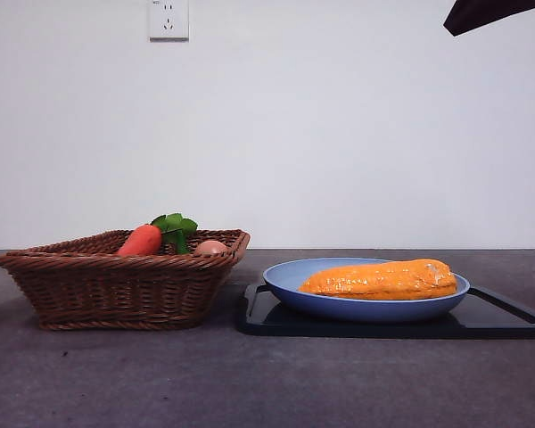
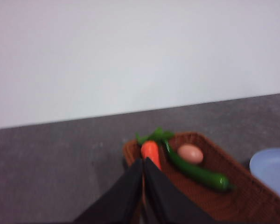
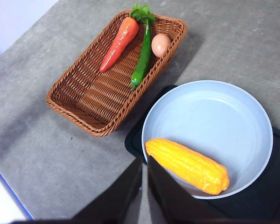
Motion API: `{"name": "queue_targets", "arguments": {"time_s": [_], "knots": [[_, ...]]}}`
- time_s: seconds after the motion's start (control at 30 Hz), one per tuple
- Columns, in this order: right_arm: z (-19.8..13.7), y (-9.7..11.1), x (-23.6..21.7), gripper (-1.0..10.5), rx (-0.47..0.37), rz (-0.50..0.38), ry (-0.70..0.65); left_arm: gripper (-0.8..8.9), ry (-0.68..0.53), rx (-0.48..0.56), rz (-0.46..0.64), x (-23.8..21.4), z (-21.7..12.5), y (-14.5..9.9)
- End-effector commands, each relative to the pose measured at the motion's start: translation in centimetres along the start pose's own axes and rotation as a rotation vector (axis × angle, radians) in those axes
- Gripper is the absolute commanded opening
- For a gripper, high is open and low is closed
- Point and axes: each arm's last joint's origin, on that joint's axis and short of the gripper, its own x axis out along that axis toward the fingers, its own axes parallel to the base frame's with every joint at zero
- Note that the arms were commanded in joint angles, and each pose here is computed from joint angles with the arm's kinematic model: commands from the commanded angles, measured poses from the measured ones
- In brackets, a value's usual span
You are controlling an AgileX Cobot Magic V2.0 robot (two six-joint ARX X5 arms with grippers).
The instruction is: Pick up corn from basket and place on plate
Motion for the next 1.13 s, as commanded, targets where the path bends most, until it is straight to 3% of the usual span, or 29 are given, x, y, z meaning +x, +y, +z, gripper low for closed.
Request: {"name": "queue_targets", "arguments": {"time_s": [0.03, 0.47, 0.7, 0.97, 1.13], "knots": [[0.6, 0.2, -0.1, 0.0, -0.024, 0.004, -0.018, 0.08, 0.024, -0.024, 0.025, 0.0, -2.0, 0.0], [0.6, 0.2, -0.1, 0.0, -0.024, 0.004, -0.018, 0.08, 0.055, -0.049, 0.05, -0.4, -6.5, -0.1], [0.6, 0.2, -0.1, 0.0, -0.024, 0.004, -0.018, 0.08, 0.069, -0.068, 0.05, -0.5, -7.8, -0.2], [0.6, 0.2, -0.1, 0.0, -0.024, 0.004, -0.018, 0.08, 0.185, -0.14, 0.052, -0.6, -9.0, -0.3], [0.6, 0.2, -0.1, 0.0, -0.024, 0.004, -0.018, 0.08, 0.178, -0.147, 0.053, -0.6, -8.9, -0.2]]}}
